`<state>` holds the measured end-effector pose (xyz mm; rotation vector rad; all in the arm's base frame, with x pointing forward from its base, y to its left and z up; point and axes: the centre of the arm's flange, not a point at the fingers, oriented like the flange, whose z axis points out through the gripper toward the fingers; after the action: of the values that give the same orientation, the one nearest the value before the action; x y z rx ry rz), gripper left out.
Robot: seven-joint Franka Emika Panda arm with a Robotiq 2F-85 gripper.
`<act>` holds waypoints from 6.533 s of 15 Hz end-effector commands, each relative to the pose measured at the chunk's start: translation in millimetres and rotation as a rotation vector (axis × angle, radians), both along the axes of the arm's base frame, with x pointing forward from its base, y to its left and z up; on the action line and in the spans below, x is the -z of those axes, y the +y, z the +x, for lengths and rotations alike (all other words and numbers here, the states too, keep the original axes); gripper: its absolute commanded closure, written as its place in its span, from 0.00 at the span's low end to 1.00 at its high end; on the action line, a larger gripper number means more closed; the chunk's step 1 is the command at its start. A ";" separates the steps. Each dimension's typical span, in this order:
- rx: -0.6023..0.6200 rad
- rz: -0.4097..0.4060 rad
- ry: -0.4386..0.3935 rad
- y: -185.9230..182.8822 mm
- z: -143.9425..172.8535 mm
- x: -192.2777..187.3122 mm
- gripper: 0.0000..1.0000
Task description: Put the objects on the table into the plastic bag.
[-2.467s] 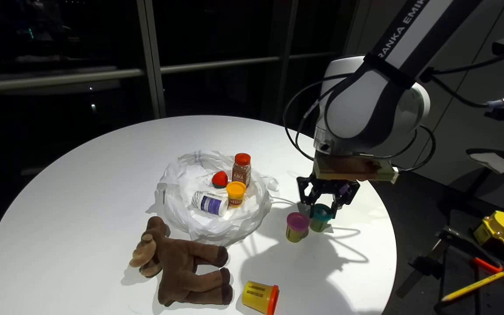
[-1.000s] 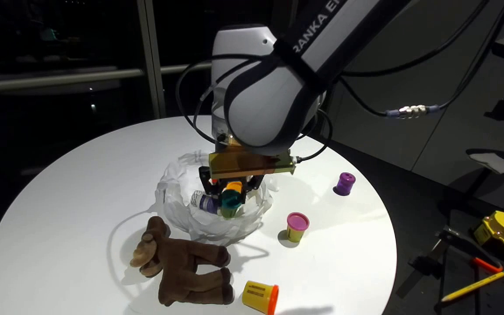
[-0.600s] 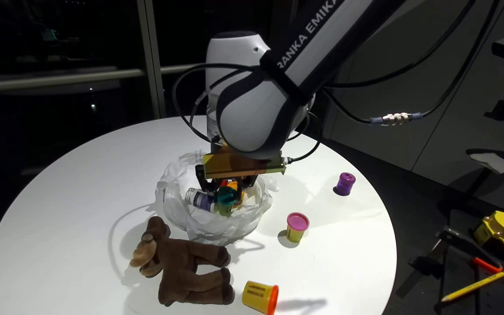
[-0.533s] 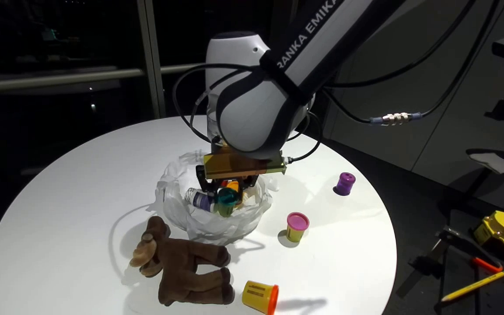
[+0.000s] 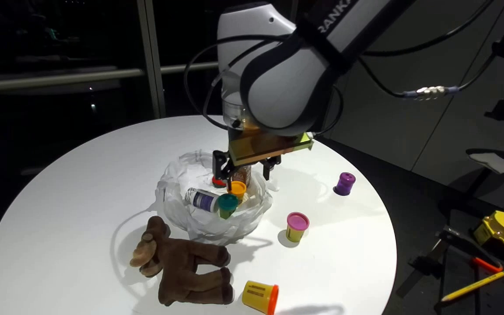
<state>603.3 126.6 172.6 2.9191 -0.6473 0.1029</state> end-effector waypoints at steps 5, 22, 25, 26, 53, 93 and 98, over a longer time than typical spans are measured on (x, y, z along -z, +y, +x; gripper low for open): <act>-0.267 -0.038 0.123 -65.6 -81.2 -11.4 0.00; -0.465 0.286 0.281 -57.4 -103.7 68.1 0.00; -0.430 0.255 0.207 -50.6 -98.2 77.0 0.00; -0.418 0.246 0.182 -49.0 -96.1 78.5 0.00; -0.236 0.020 -0.068 88.8 82.3 -50.9 0.80; 0.103 -0.018 -0.159 -87.6 49.4 -155.0 0.00; 0.102 -0.103 -0.047 -217.4 14.8 -150.3 0.00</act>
<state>649.9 -33.0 325.7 2.7928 -0.8125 0.2629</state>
